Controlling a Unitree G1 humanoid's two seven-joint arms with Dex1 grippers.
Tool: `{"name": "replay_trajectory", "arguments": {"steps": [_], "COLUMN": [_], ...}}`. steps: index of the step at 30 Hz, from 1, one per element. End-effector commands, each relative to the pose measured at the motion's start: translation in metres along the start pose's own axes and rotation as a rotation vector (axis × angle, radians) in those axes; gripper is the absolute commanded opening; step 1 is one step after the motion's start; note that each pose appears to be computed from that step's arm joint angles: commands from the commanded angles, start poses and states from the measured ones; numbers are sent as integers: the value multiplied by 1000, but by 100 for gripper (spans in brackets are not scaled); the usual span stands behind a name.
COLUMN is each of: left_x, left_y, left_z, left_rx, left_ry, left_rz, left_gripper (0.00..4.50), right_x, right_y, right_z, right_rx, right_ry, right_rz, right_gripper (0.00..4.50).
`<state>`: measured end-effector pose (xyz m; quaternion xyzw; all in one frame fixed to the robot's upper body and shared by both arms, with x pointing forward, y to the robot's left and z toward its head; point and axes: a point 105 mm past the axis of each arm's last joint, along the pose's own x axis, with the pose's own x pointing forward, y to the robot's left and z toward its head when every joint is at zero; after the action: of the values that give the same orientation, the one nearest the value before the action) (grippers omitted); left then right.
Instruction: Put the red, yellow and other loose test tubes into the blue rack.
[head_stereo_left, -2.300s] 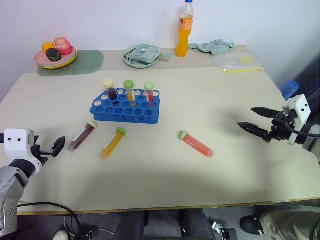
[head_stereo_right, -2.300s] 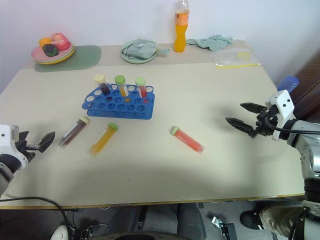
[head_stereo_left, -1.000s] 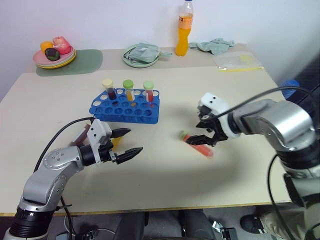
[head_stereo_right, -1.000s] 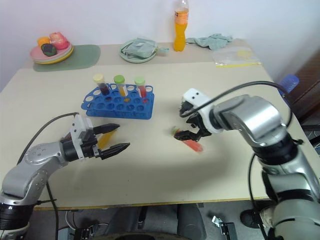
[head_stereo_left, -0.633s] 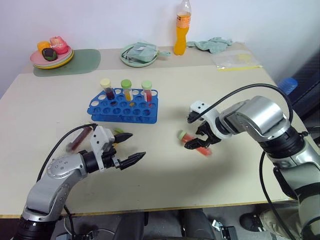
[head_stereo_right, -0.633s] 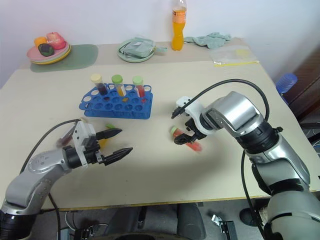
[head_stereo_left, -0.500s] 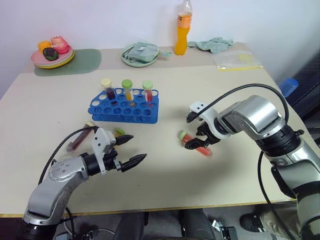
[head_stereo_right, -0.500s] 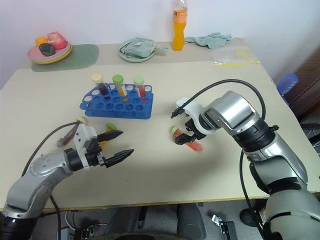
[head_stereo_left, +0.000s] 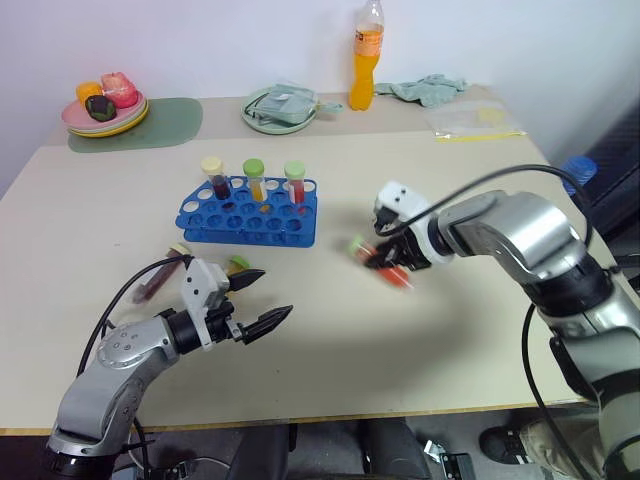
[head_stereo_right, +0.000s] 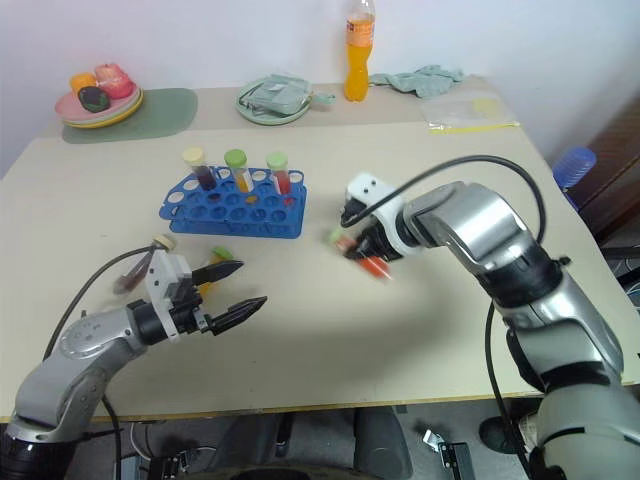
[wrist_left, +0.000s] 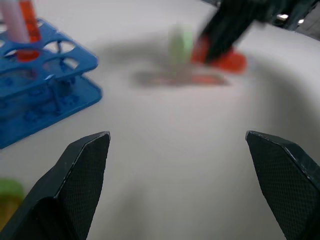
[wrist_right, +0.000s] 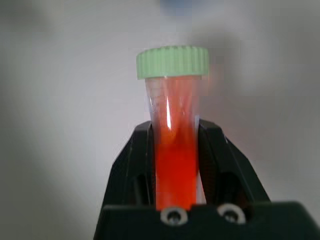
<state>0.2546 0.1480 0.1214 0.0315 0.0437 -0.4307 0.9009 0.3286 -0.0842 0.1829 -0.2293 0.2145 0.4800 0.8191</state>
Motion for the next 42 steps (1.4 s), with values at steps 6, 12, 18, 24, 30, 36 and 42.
{"name": "replay_trajectory", "arguments": {"steps": [6,12,18,24,30,36,42], "left_x": [-40,-51,-50,-46,-47,-48,-47], "left_y": [92,111,97,69,62,60,57], "left_z": [24,31,31,23,20,15,13], "left_rx": [29,52,28,-40,-55,-55,-56], "left_ry": [-142,-126,-95,-37,-10,2,1], "left_rz": [461,526,450,327,295,287,281], "left_gripper": [450,450,450,450,450,450,450], "right_x": [12,58,80,94,101,108,115], "right_y": [14,21,26,19,14,14,19], "right_z": [93,105,100,88,86,88,90], "right_rx": [0,74,92,136,161,155,152], "right_ry": [-813,-987,-992,-953,-942,-925,-921], "right_rz": [-217,-323,-337,-360,-370,-355,-323], "right_gripper": [72,72,72,72,72,72,72]}}
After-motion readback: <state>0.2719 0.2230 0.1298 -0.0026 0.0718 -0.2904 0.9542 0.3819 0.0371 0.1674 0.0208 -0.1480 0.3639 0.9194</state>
